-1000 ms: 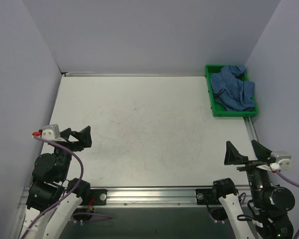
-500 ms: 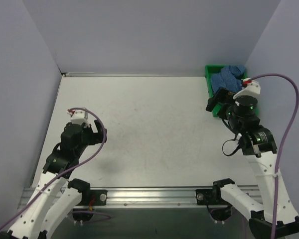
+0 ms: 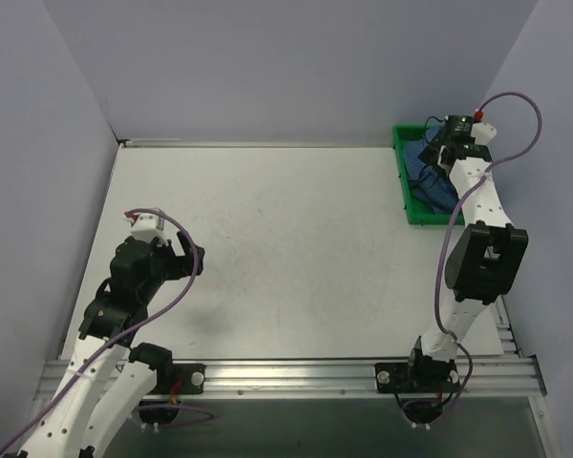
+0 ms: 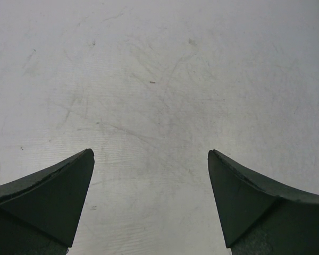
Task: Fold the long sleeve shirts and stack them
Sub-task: Grab the shirt from the pile, then move the shirt to the center of the board
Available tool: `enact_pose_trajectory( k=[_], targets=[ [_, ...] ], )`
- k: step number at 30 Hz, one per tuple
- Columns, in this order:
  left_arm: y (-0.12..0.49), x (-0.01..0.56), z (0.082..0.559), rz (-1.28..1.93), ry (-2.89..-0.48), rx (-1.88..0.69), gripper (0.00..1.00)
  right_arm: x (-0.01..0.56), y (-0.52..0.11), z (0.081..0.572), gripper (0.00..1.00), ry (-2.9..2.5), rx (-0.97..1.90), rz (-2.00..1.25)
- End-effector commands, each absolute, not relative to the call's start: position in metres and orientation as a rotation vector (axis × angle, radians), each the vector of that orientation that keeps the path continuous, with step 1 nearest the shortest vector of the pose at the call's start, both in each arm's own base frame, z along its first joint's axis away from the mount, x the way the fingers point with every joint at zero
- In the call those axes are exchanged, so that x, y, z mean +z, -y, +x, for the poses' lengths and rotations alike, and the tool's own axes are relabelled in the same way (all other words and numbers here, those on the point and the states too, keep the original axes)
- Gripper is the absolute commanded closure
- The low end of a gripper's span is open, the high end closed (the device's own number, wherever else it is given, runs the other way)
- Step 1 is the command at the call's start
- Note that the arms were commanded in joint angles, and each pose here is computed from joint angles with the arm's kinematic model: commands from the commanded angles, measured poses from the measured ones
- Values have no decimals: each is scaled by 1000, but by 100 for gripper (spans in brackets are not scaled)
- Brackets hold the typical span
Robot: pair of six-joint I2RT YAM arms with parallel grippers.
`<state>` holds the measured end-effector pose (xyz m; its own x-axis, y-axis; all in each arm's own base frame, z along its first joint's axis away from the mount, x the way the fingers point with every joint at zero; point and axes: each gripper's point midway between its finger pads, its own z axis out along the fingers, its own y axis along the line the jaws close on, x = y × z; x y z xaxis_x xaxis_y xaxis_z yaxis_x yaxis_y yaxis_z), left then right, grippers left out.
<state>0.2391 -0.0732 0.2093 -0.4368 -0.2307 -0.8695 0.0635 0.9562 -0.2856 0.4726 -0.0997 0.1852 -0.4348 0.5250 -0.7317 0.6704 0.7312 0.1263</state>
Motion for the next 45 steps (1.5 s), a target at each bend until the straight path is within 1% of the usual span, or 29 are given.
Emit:
enact_pose_trajectory(
  k=[1,2,6,8,12,15,16,17,18,19,21,22,25,26,27,28,30,31,35,36,37,38,39,40,41,42,44,45],
  targets=[
    [74,211,245,-128,-1987,-340,3,182,120,509,0,-2074,-194,952],
    [74,210,246,-128,-1995,-338,3,170,126,523,0,-2080,-168,955],
    [75,203,248,-124,-2021,-332,2,149,134,552,0,-2077,-114,954],
    [75,202,250,-124,-2030,-328,2,139,136,562,0,-2085,-107,947],
    [74,198,251,-122,-2042,-321,3,95,136,578,0,-2156,-51,950],
    [75,197,252,-120,-2046,-324,3,74,134,582,10,-2199,-27,927],
    [75,197,252,-121,-2046,-323,3,71,130,584,17,-2218,5,898],
    [75,196,253,-121,-2047,-322,3,71,132,585,35,-2221,-9,865],
    [75,197,253,-120,-2045,-325,3,71,128,586,44,-2230,23,845],
    [75,196,253,-120,-2048,-326,3,73,127,587,62,-2231,31,829],
    [76,198,253,-117,-2038,-333,3,87,127,586,78,-2223,27,777],
    [76,198,252,-116,-2040,-334,3,94,126,585,89,-2219,24,760],
    [76,202,251,-118,-2023,-340,3,137,126,582,100,-2154,-55,694],
    [76,203,250,-117,-2017,-342,3,165,123,580,100,-2113,-77,655],
    [76,204,250,-116,-2014,-344,3,181,122,579,100,-2087,-98,638],
    [76,206,250,-116,-2005,-347,3,215,119,576,100,-2029,-109,614],
    [75,207,249,-118,-1999,-349,3,254,106,573,100,-1968,-168,542],
    [75,208,248,-118,-1992,-352,3,289,97,567,100,-1909,-180,503],
    [75,212,245,-119,-1975,-359,2,381,56,550,100,-1752,-225,334],
    [74,212,245,-118,-1970,-358,2,405,27,547,100,-1714,-206,249],
    [74,214,244,-120,-1963,-361,3,430,15,537,100,-1669,-191,213],
    [74,215,243,-118,-1960,-363,3,445,-1,532,100,-1642,-177,169],
    [74,216,243,-119,-1953,-363,3,466,-32,524,100,-1604,-123,110],
    [74,218,242,-120,-1946,-364,3,483,-48,513,100,-1572,-135,30],
    [74,219,242,-119,-1943,-365,3,495,-64,506,100,-1547,-118,-17],
    [74,219,241,-120,-1940,-367,3,506,-100,496,100,-1518,-67,-93],
    [74,221,240,-119,-1929,-370,3,527,-131,477,100,-1459,-40,-203],
    [73,221,240,-121,-1927,-371,3,533,-167,463,100,-1430,15,-274]
  ],
)
